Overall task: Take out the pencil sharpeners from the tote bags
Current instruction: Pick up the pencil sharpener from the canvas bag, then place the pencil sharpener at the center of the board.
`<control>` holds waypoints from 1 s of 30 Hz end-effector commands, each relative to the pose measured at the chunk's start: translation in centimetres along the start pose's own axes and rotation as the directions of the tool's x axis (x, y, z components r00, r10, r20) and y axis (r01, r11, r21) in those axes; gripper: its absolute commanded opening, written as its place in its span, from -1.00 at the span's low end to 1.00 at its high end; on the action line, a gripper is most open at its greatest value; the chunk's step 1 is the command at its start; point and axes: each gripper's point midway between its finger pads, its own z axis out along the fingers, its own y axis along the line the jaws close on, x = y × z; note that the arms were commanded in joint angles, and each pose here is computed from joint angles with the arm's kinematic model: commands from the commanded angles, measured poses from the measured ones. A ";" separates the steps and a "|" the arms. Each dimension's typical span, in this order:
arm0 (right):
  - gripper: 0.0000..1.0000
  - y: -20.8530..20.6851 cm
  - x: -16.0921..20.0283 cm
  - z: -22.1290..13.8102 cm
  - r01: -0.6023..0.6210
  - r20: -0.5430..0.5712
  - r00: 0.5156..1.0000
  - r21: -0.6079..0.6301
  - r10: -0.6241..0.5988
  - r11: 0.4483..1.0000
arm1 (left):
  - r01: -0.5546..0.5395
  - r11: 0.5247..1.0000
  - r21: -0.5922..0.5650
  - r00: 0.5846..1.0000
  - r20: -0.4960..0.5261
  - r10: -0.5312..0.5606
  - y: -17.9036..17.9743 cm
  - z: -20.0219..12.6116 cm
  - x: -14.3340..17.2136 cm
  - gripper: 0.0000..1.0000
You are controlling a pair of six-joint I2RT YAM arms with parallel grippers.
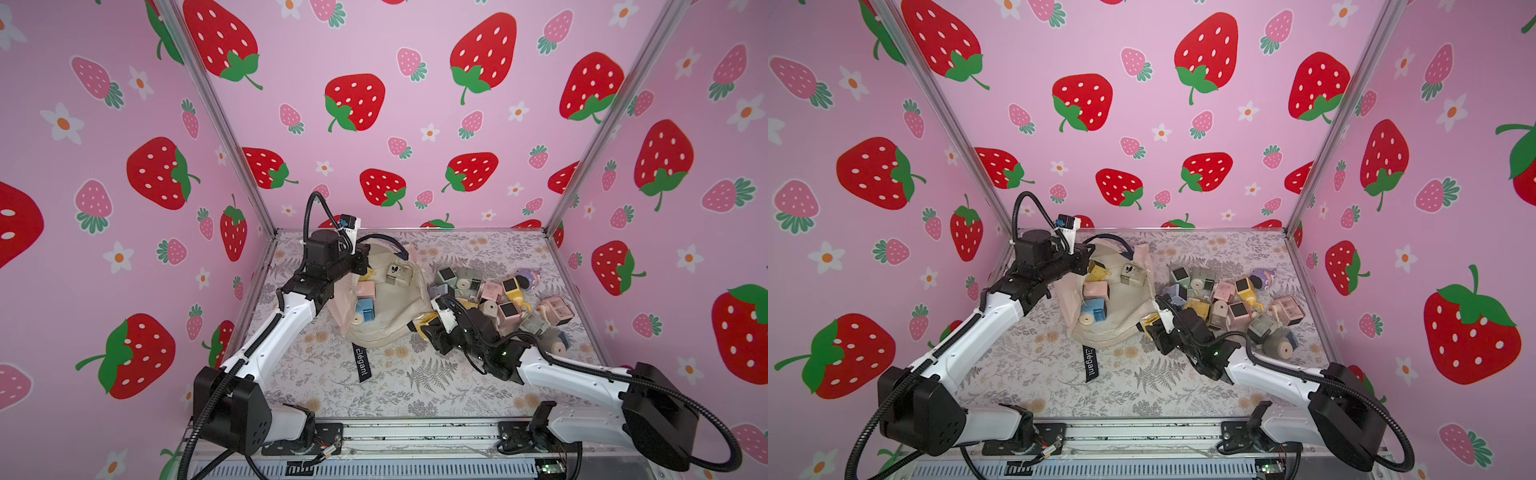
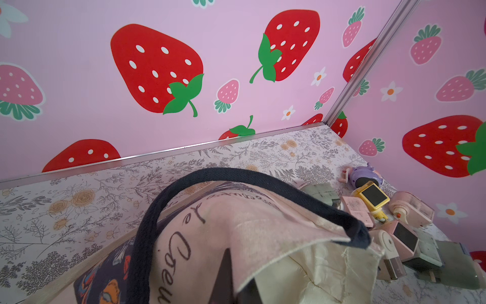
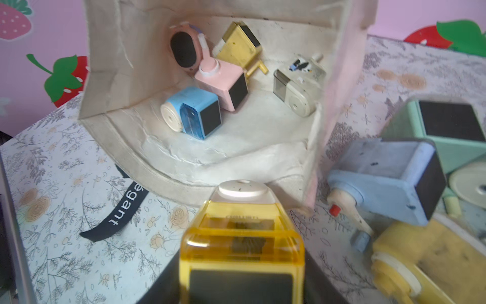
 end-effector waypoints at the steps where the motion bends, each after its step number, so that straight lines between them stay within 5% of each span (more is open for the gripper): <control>1: 0.05 -0.5 -0.5 -0.6 -0.082 0.027 0.996 0.010 0.081 0.997 | -0.047 0.999 0.026 0.992 0.118 0.043 -1.1 -1.4 -3.8 -1.00; 10: 0.05 -2.6 3.3 1.4 -0.158 -0.106 0.980 0.091 0.167 0.983 | -0.047 0.999 0.024 0.992 0.120 0.044 -1.1 -1.6 -3.8 -1.00; 30: 0.05 -5.0 5.9 4.6 -0.268 -0.149 0.947 0.121 0.285 0.956 | -0.048 0.999 0.022 0.992 0.117 0.045 -1.1 -1.6 -3.8 -1.00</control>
